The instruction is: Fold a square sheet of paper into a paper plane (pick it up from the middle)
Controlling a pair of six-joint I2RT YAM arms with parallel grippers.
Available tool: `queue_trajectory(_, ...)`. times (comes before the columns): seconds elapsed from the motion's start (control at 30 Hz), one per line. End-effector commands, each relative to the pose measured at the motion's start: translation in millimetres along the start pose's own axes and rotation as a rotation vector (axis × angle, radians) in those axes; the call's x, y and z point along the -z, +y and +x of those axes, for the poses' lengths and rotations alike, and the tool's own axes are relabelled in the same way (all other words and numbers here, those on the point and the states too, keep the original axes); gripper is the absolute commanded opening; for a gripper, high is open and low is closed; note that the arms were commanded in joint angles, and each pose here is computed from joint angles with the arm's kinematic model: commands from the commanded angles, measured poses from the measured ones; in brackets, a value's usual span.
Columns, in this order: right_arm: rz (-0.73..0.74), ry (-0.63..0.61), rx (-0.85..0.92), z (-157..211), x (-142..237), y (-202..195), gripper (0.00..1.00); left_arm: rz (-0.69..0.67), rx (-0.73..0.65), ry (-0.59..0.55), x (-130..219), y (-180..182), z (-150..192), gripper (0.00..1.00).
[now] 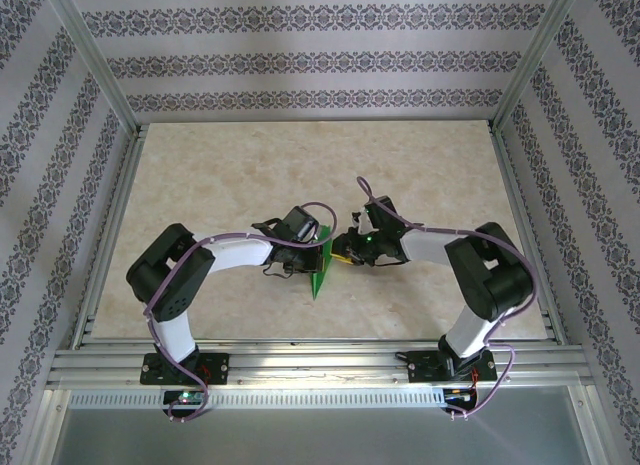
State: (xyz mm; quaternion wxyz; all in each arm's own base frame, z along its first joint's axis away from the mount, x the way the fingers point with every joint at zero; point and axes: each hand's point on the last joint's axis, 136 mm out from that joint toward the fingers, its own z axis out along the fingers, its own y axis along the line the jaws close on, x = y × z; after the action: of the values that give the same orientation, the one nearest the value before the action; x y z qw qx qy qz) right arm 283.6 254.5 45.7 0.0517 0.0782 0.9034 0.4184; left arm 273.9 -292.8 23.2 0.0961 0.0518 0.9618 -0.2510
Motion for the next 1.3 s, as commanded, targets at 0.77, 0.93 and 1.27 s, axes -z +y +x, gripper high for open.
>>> queue_trajectory(0.77, -0.047, -0.171, -0.028, -4, 68, -13, 0.28, -0.367, 0.007, 0.044, 27, 54, -38, 0.09)
queue_trajectory(0.93, -0.061, -0.171, -0.021, -3, 70, -8, 0.28, -0.376, 0.018, 0.054, 22, 58, -35, 0.1)
queue_trajectory(1.27, -0.067, -0.171, -0.021, -1, 72, -6, 0.28, -0.379, 0.034, 0.034, 17, 64, -34, 0.16)
